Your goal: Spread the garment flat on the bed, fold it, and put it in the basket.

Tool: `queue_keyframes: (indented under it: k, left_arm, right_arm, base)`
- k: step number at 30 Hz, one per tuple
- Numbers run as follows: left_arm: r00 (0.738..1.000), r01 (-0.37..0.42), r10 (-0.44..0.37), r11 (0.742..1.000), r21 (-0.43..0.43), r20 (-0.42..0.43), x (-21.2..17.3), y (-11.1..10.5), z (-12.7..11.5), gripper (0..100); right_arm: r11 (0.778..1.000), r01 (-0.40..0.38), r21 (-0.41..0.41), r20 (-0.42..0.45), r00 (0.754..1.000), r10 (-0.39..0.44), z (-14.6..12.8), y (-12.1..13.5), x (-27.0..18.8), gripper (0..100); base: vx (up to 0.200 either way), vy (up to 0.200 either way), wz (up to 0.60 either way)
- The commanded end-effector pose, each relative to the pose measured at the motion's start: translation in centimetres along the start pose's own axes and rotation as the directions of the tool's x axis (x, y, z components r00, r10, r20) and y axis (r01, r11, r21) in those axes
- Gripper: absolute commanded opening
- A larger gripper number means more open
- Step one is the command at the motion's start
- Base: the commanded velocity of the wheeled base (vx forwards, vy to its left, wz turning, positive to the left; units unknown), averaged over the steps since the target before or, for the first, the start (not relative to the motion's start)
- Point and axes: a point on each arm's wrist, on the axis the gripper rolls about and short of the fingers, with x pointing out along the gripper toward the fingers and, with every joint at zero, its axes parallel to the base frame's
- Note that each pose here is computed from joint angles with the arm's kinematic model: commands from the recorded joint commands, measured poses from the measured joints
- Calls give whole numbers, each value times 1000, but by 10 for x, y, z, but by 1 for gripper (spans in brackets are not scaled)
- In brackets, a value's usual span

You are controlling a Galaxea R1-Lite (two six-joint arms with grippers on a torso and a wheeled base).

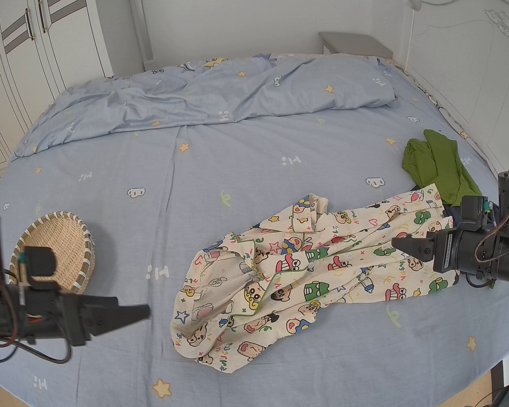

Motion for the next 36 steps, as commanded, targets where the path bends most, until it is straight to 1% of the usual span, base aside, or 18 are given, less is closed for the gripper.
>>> queue_keyframes:
  k: [1, 2, 4, 5, 7, 8, 12, 15, 21, 24, 26, 29, 30, 36]
  left_arm:
    - [928, 10, 41, 991, 133, -371, 81, 37, -41, 100]
    - [923, -15, 80, 985, 173, -376, 85, 40, -43, 100]
    - [923, -15, 80, 985, 173, -376, 85, 40, -43, 100]
    - [923, -96, 167, 973, 212, -346, 92, 45, -42, 100]
    - [924, -99, 170, 972, 214, -344, 93, 45, -42, 100]
    - [936, -109, 177, 967, 229, -304, 94, 44, -38, 100]
    - [942, -116, 177, 969, 220, -285, 96, 43, -36, 100]
    - [938, -116, 184, 966, 232, -295, 102, 42, -38, 100]
    - [924, -139, 228, 949, 283, -308, 119, 37, -40, 100]
    - [913, -187, 280, 934, 306, -297, 132, 42, -40, 100]
    - [910, -210, 303, 926, 315, -282, 138, 46, -41, 100]
    - [918, -209, 296, 927, 312, -264, 143, 46, -40, 100]
    - [928, -201, 283, 928, 313, -241, 146, 44, -39, 100]
    - [936, -184, 266, 928, 324, -232, 156, 41, -40, 100]
  right_arm:
    - [999, 1, -47, -50, 999, -3, 0, 0, -5, 100]
    - [999, -2, -50, -56, 998, -1, -1, 1, -4, 100]
    - [999, -2, -50, -56, 998, -1, -1, 1, -4, 100]
    - [999, -5, -52, -61, 998, 2, -2, 2, -3, 100]
    - [999, -7, -52, -62, 998, 4, -2, 2, -3, 100]
    - [999, -7, -50, -59, 998, 4, -2, 2, -4, 100]
    - [999, -8, -50, -57, 998, 5, -1, 2, -4, 100]
    - [999, -9, -52, -56, 998, 6, -2, 3, -5, 100]
    - [999, -9, -51, -56, 998, 6, -2, 3, -5, 100]
    - [999, -8, -51, -62, 998, 5, -3, 2, -4, 100]
    - [999, -8, -49, -62, 998, 5, -3, 2, -4, 100]
    - [999, -8, -49, -62, 998, 5, -3, 2, -4, 100]
    - [999, -8, -49, -63, 998, 5, -3, 2, -4, 100]
    - [998, -17, -53, -67, 998, 13, -4, 5, -4, 100]
  base:
    - [0, 0, 0]
    - [0, 0, 0]
    - [0, 0, 0]
    - [0, 0, 0]
    - [0, 0, 0]
    - [0, 0, 0]
    - [0, 0, 0]
    - [0, 0, 0]
    - [0, 0, 0]
    - [0, 0, 0]
    - [0, 0, 0]
    - [0, 0, 0]
    - [0, 0, 0]
    - [0, 0, 0]
